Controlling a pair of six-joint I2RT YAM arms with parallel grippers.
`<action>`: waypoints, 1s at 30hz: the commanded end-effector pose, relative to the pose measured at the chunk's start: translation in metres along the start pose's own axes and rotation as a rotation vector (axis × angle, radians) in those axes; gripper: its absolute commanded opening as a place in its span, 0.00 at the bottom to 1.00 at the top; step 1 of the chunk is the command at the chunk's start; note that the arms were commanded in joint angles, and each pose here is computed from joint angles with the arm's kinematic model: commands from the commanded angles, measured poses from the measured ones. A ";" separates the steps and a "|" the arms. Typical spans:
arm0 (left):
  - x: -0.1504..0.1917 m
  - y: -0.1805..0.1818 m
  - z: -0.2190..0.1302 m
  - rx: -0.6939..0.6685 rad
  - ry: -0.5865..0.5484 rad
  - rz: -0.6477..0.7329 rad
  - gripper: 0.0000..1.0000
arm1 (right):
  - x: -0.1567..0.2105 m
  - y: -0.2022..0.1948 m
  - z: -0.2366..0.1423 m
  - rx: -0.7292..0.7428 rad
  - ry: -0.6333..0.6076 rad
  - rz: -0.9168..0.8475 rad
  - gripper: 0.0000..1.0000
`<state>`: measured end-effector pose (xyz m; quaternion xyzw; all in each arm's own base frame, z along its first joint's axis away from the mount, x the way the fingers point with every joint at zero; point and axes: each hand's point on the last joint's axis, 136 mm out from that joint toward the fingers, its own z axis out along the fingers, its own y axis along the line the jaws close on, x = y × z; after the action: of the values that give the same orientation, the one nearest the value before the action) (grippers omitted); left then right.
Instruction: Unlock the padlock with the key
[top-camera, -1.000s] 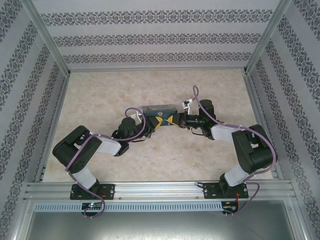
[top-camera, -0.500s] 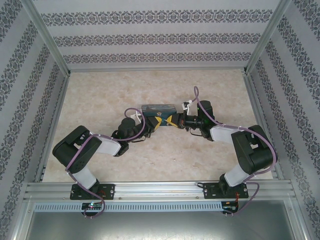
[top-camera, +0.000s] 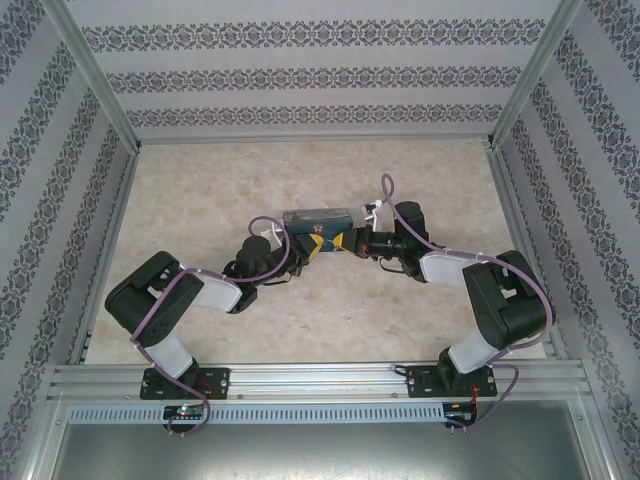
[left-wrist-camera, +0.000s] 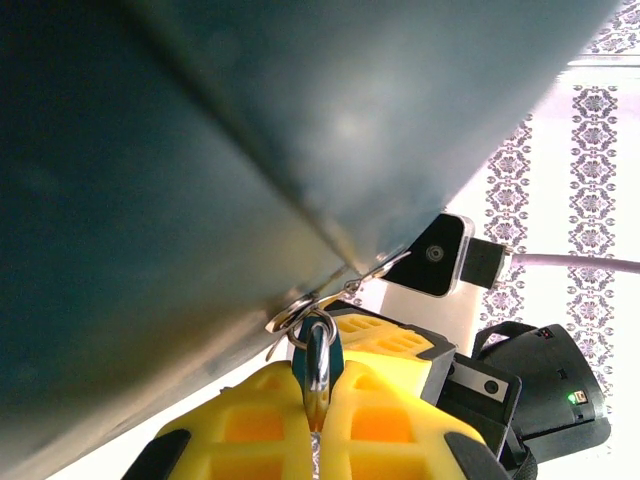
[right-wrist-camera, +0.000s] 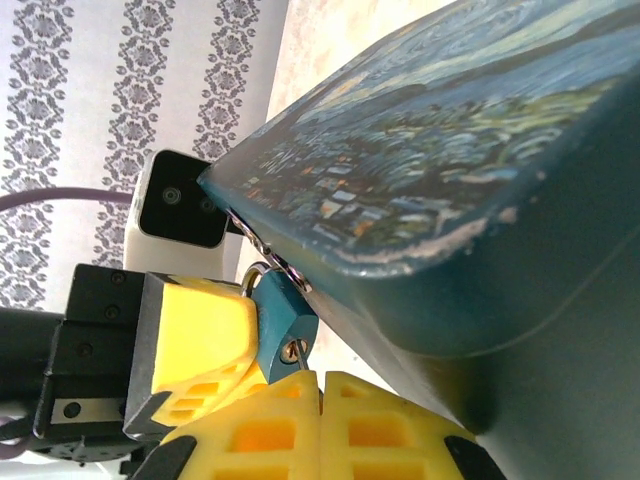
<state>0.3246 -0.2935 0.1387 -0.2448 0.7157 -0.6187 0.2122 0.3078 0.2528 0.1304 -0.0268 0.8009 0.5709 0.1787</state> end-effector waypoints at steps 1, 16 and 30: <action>0.042 -0.063 -0.005 0.209 0.184 0.063 0.00 | 0.001 0.002 0.002 -0.024 0.016 -0.105 0.00; 0.048 -0.089 -0.008 0.268 0.217 0.069 0.00 | -0.003 0.010 0.001 -0.066 0.023 0.061 0.00; 0.050 -0.089 -0.004 0.273 0.236 0.060 0.00 | 0.002 -0.004 0.008 -0.080 0.061 0.207 0.00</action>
<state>0.3220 -0.2942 0.1428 -0.2531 0.7129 -0.6235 0.1973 0.3082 0.2522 0.1289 0.0202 0.7819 0.6133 0.1098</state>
